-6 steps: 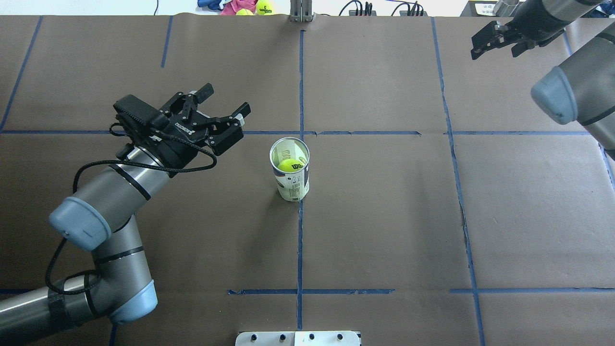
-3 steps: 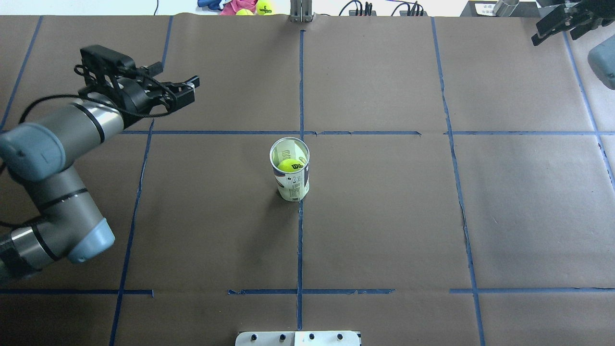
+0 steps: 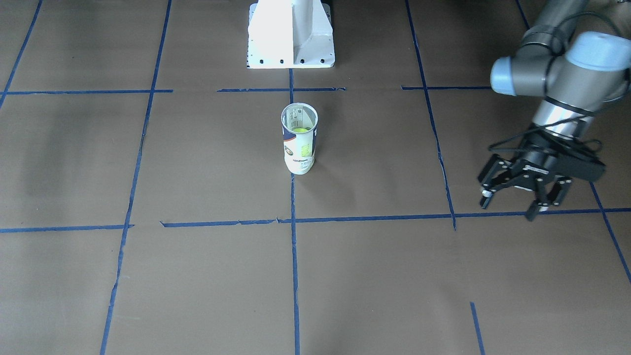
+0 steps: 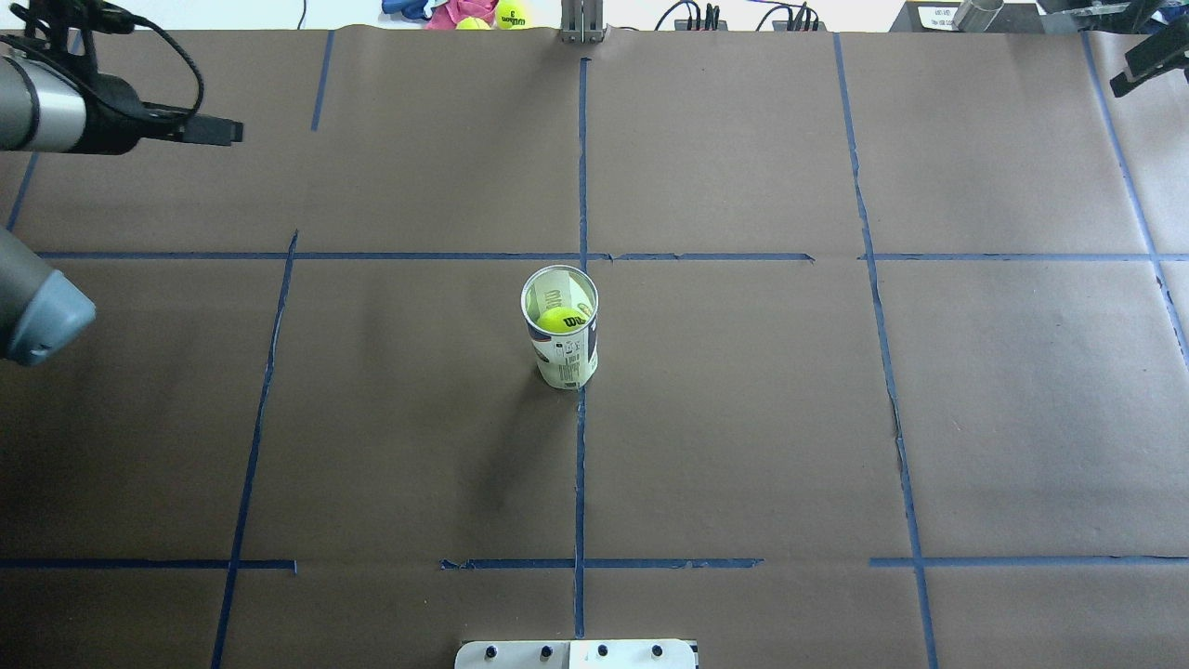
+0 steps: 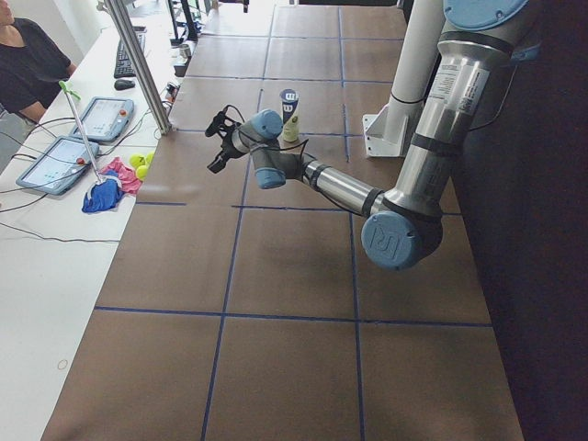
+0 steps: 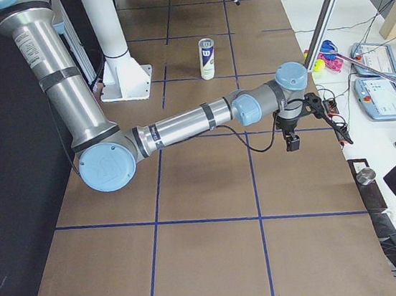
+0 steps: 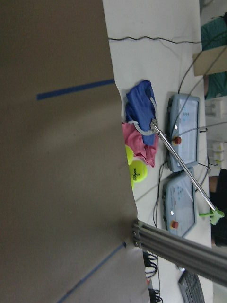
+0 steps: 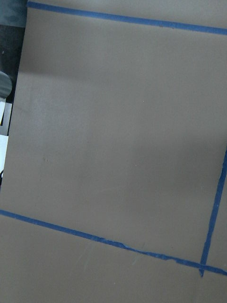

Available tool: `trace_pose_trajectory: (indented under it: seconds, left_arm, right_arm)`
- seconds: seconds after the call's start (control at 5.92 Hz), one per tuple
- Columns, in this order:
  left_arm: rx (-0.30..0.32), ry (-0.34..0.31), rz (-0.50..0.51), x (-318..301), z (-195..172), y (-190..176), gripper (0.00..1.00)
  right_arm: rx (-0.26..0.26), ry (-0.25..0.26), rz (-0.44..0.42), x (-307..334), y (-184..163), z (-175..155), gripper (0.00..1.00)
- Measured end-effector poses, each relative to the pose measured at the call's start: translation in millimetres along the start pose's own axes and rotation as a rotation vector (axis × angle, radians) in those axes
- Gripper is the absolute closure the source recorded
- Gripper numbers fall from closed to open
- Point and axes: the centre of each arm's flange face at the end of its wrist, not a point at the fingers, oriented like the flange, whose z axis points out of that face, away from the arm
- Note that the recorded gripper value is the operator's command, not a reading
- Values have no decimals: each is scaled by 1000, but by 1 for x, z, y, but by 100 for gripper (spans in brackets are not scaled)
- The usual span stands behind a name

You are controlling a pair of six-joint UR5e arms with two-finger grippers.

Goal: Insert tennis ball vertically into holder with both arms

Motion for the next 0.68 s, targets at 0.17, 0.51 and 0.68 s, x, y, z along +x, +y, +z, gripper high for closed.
trace_pose_trajectory:
  seconds: [0.17, 0.51, 0.68]
  left_arm:
    - [-96, -74, 57, -58, -3, -4, 0]
    - [-284, -191, 136, -163, -36, -16, 0]
    - [-376, -169, 66, -208, -63, -15, 0]
  right_arm:
    - [-17, 8, 40, 29, 22, 6, 0]
    - [-45, 22, 107, 70, 58, 15, 0]
    - [-58, 23, 122, 80, 71, 20, 0]
